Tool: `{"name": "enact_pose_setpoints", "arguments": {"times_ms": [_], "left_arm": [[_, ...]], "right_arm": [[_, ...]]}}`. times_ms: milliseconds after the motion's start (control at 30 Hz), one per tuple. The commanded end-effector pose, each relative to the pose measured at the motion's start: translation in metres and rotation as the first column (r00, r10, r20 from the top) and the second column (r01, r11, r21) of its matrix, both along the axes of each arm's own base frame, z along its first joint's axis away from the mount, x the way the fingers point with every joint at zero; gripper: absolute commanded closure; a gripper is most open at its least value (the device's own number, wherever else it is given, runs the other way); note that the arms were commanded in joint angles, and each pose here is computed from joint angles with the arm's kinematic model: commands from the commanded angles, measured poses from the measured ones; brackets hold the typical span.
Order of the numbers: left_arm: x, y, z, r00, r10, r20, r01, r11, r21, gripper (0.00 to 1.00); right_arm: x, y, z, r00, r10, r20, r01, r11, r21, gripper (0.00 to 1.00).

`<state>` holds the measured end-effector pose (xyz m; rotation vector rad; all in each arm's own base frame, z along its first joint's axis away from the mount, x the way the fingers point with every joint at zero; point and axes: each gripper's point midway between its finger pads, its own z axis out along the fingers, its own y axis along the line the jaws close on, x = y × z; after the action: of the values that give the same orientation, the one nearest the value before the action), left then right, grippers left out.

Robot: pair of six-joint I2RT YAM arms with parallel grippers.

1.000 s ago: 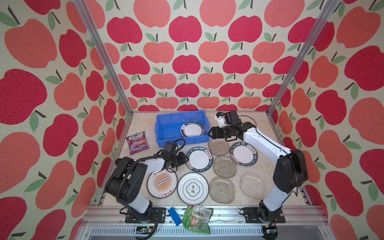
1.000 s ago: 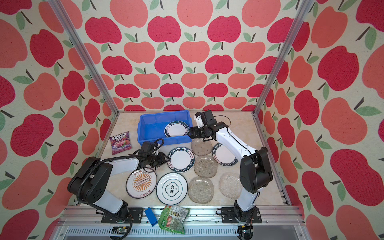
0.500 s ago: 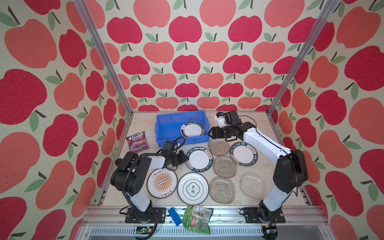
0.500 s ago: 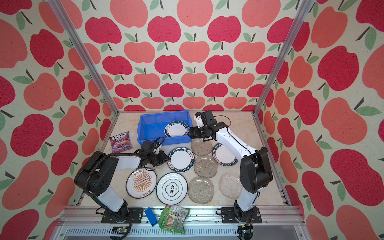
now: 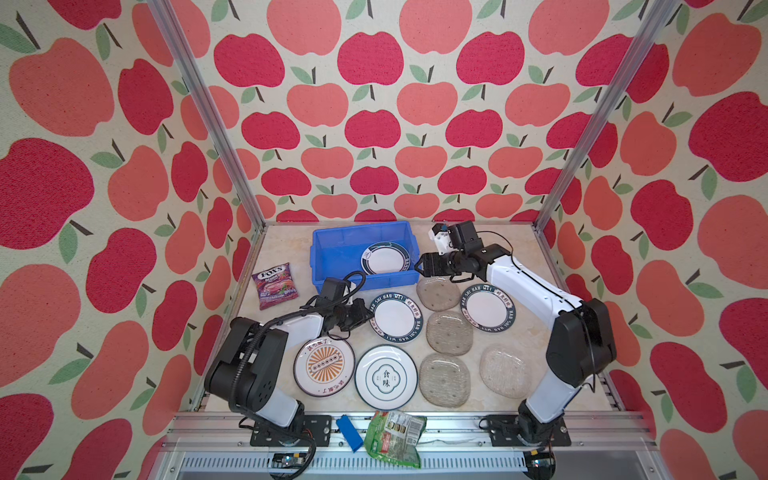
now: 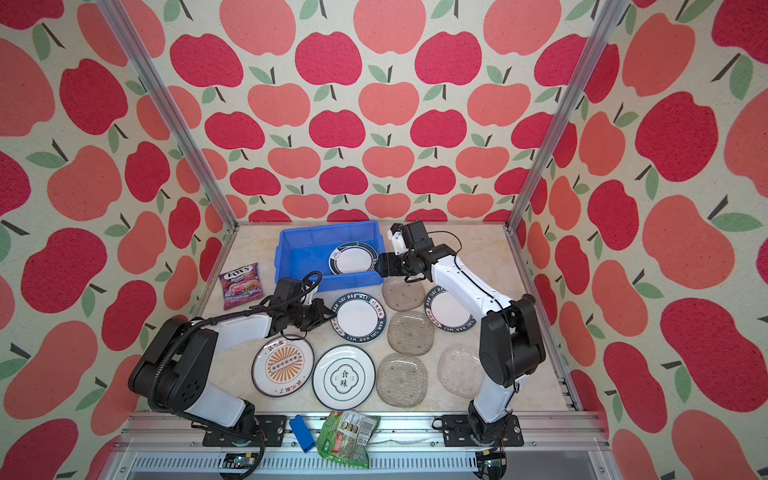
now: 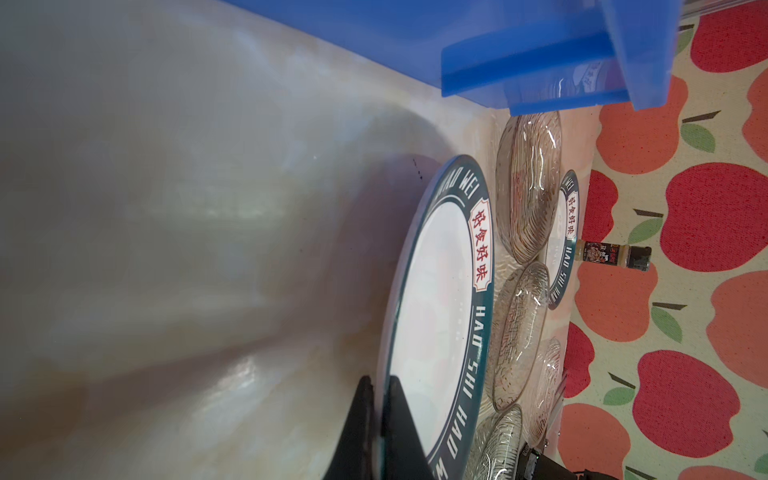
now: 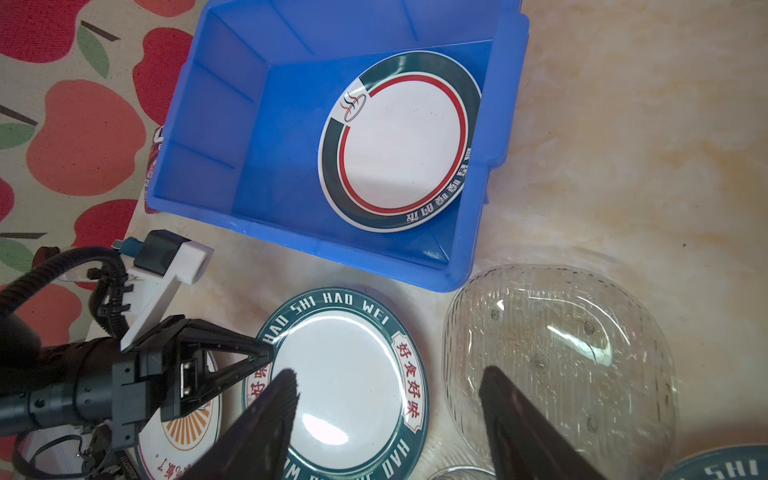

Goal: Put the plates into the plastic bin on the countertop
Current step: 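Grip the HAO SHI HAO WEI plate with the left gripper and lift it, then carry the plate over the blue bin with the left gripper and lower it in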

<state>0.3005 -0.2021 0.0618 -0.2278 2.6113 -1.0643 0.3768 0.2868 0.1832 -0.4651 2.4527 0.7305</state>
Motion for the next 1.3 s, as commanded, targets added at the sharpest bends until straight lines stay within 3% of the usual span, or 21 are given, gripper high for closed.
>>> {"name": "enact_pose_setpoints", "arguments": {"times_ms": [0,200,400,567,767,1000,1267], "left_arm": [[-0.014,-0.001,0.045,0.997,-0.055,0.049,0.054,0.998,0.028,1.00],[-0.017,0.003,0.156,0.969,-0.084,0.232,0.071,0.995,0.063,1.00],[0.051,0.040,0.194,0.925,0.015,0.379,-0.068,0.989,0.128,1.00],[0.123,0.064,0.178,0.902,0.091,0.422,-0.144,0.985,0.095,1.00],[0.182,0.078,0.149,0.898,0.121,0.423,-0.169,0.983,0.077,1.00],[0.225,0.083,0.116,0.913,0.150,0.380,-0.175,0.984,0.033,1.00],[0.253,0.052,0.081,0.940,0.110,0.323,-0.107,0.994,-0.027,1.00]], "right_arm": [[0.001,0.000,0.009,1.000,-0.010,0.008,0.010,0.999,0.037,0.27],[0.008,-0.007,0.035,0.998,-0.034,0.055,0.031,0.997,0.068,0.27],[0.032,-0.027,0.056,0.990,-0.103,0.101,0.092,0.990,0.109,0.27],[0.043,-0.032,0.068,0.986,-0.118,0.121,0.103,0.987,0.124,0.27],[0.050,-0.039,0.077,0.982,-0.135,0.133,0.117,0.983,0.139,0.27],[0.053,-0.039,0.059,0.986,-0.139,0.093,0.126,0.983,0.130,0.27],[0.054,-0.038,0.050,0.988,-0.134,0.072,0.124,0.984,0.125,0.27]]}}
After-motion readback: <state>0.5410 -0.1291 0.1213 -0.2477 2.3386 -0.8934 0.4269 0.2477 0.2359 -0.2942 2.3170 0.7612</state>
